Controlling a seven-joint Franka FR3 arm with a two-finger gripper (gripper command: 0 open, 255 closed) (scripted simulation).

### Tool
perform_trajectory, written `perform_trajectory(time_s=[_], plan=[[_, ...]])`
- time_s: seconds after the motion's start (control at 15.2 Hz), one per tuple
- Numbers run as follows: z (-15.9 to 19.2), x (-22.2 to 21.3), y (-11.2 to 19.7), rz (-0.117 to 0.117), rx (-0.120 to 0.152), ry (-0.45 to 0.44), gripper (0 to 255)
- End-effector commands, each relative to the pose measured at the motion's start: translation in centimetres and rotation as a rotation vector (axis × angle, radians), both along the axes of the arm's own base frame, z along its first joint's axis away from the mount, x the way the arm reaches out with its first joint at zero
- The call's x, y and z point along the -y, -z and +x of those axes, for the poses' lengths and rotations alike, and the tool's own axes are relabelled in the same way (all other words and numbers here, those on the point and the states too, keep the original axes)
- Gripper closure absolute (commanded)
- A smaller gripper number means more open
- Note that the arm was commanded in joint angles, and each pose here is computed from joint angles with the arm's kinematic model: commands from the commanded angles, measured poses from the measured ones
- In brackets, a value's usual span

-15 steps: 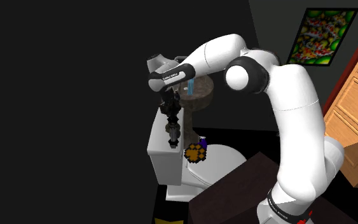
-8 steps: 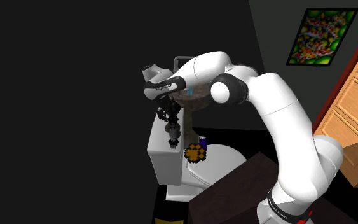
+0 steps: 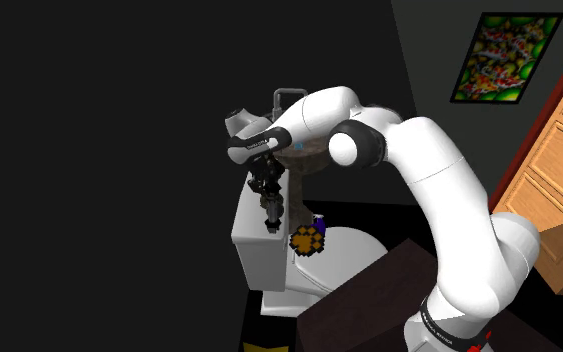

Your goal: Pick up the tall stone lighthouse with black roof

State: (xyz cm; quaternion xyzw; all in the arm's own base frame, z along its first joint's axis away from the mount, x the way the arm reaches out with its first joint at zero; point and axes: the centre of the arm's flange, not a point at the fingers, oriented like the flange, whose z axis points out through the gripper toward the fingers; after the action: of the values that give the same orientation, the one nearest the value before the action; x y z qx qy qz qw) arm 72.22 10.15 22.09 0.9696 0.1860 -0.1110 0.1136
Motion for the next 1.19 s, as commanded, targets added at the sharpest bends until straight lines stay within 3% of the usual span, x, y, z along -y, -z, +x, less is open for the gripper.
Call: perform_trajectory(time_s=[0.0, 0.46, 1.12], plan=[[0.0, 0.1, 0.1, -0.001, -0.001, 0.000, 255], [0.0, 0.0, 0.2, -0.001, -0.001, 0.001, 255], [0.0, 0.0, -5.1, -0.001, -0.001, 0.001, 255]])
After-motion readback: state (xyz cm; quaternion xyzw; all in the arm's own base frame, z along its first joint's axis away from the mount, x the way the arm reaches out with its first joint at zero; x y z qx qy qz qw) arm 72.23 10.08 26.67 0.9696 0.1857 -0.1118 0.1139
